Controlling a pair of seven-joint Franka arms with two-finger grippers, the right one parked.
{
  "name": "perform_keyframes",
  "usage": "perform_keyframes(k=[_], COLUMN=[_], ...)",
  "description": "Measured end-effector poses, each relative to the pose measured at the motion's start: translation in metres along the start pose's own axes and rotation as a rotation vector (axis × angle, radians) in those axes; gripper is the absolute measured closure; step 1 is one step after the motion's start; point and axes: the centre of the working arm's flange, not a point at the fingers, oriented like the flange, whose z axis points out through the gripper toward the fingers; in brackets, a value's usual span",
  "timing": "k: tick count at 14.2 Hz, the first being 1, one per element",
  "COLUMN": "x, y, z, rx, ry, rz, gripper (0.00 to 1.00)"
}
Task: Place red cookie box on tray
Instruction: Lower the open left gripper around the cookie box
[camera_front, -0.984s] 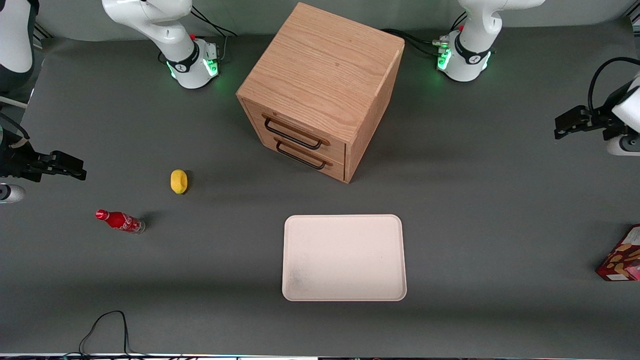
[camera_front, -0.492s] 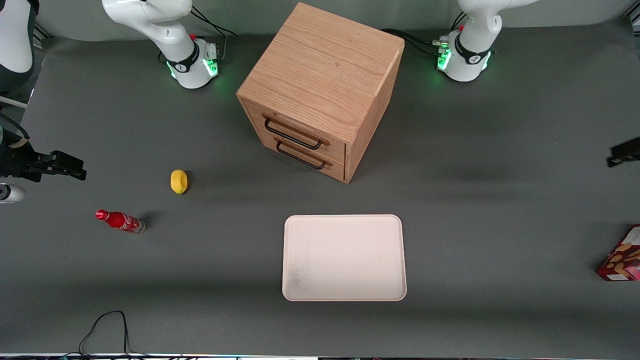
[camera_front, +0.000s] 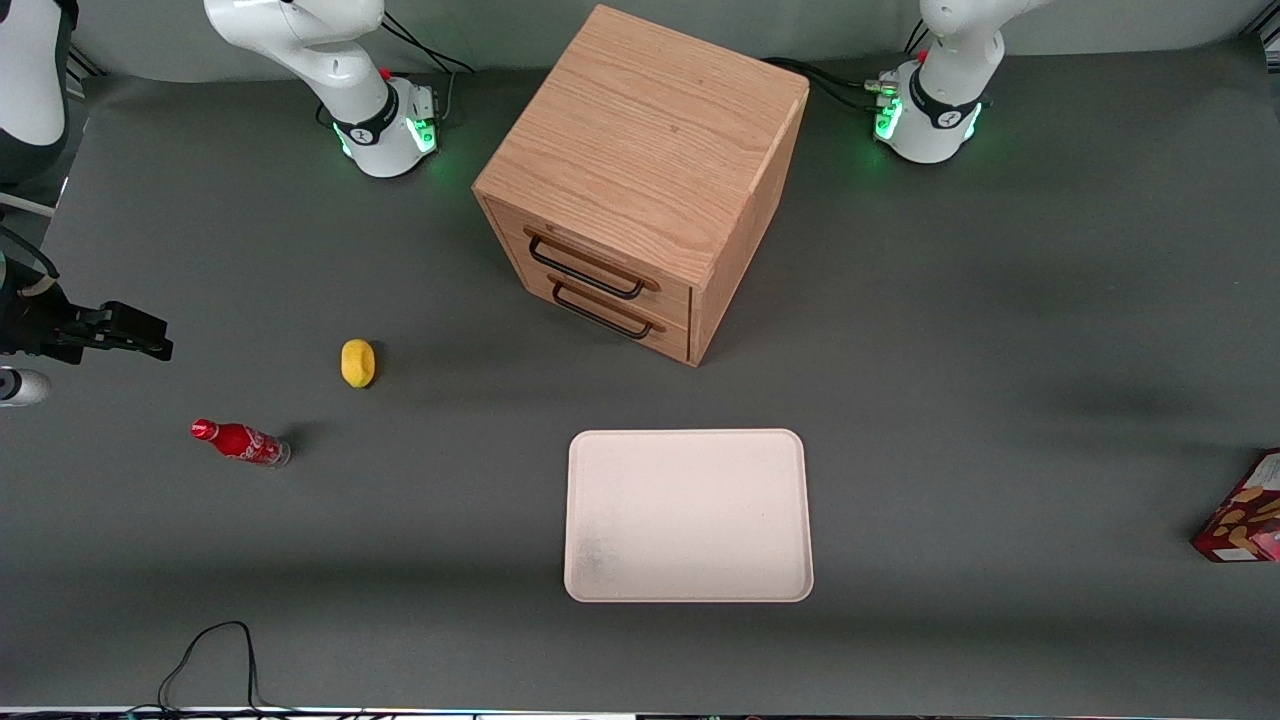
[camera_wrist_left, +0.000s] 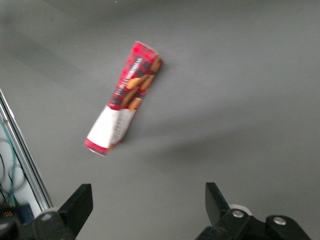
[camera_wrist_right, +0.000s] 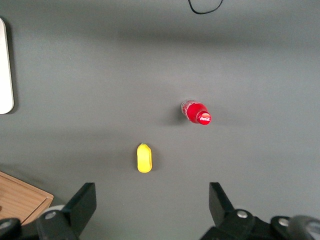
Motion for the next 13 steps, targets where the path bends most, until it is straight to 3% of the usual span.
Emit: perform_keyframes(k=[5,13], x=[-0.022,0.027], y=[-0.068,-0.035], z=[0.062,0.077], rx=[0.034,0.022], ry=[0.047,0.068], rz=[0.279,0.454], gripper=[0.00,0.00])
